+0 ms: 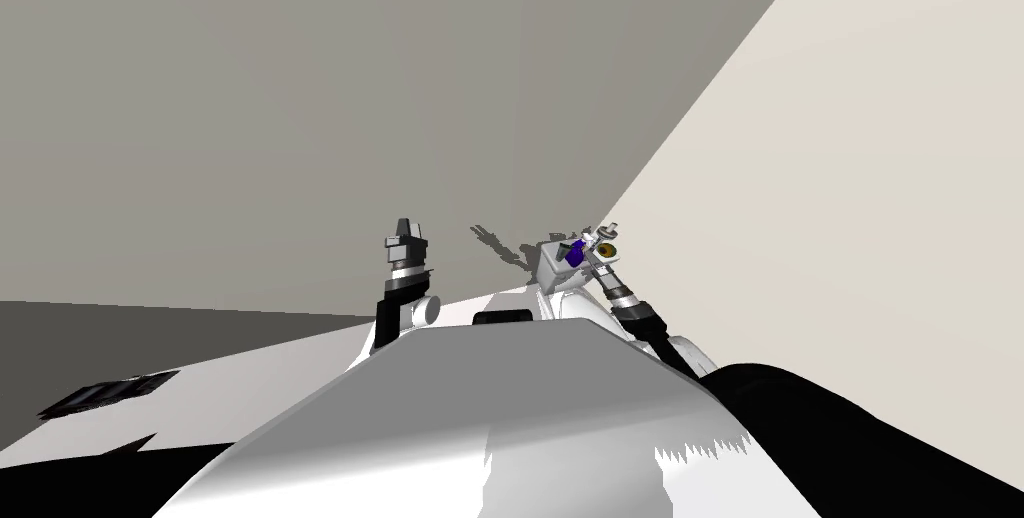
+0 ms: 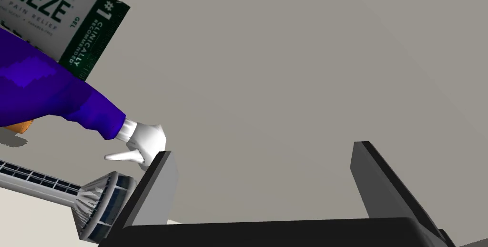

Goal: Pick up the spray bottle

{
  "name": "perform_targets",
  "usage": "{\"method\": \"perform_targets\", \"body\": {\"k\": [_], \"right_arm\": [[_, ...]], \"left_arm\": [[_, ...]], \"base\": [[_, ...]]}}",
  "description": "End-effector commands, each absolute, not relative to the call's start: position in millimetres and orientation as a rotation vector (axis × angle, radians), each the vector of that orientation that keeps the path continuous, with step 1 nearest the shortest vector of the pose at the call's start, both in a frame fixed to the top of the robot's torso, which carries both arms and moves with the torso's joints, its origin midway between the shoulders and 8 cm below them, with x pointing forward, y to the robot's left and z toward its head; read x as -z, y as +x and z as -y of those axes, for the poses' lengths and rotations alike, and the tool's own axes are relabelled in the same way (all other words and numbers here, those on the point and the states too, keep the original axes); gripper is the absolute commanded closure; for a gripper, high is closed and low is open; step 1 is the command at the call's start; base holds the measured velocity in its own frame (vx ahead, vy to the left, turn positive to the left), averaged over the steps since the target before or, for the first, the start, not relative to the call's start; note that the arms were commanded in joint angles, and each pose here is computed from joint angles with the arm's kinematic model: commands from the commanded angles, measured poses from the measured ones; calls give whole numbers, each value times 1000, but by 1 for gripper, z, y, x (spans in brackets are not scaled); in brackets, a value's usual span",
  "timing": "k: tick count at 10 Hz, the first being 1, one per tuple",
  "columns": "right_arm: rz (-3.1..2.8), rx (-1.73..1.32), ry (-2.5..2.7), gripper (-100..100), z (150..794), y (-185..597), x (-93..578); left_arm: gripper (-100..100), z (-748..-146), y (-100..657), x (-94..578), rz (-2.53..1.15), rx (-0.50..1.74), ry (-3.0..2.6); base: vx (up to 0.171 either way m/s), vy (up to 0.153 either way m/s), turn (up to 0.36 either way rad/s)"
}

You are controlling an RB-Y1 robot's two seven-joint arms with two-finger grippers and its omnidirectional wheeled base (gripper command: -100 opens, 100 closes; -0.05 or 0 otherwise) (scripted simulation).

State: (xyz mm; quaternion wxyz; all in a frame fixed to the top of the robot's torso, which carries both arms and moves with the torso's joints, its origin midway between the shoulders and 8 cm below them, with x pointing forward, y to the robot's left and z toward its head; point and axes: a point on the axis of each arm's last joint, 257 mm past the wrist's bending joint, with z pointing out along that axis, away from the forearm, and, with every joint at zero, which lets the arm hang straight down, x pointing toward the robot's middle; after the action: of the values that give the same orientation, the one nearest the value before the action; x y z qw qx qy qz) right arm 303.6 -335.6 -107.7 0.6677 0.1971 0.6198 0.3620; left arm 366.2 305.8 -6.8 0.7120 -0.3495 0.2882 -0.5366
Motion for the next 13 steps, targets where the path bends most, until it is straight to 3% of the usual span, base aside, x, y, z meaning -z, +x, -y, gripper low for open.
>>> {"method": "perform_targets", "body": {"k": [1, 13], "right_arm": [[-1477, -751, 434, -100, 349, 296, 119], [-1877, -461, 293, -100, 407, 263, 173]], "left_arm": [[0, -306, 366, 7, -639, 1190, -775], [0, -306, 366, 7, -639, 1190, -775]], "base": [[67, -4, 26], [42, 5, 13]]}}
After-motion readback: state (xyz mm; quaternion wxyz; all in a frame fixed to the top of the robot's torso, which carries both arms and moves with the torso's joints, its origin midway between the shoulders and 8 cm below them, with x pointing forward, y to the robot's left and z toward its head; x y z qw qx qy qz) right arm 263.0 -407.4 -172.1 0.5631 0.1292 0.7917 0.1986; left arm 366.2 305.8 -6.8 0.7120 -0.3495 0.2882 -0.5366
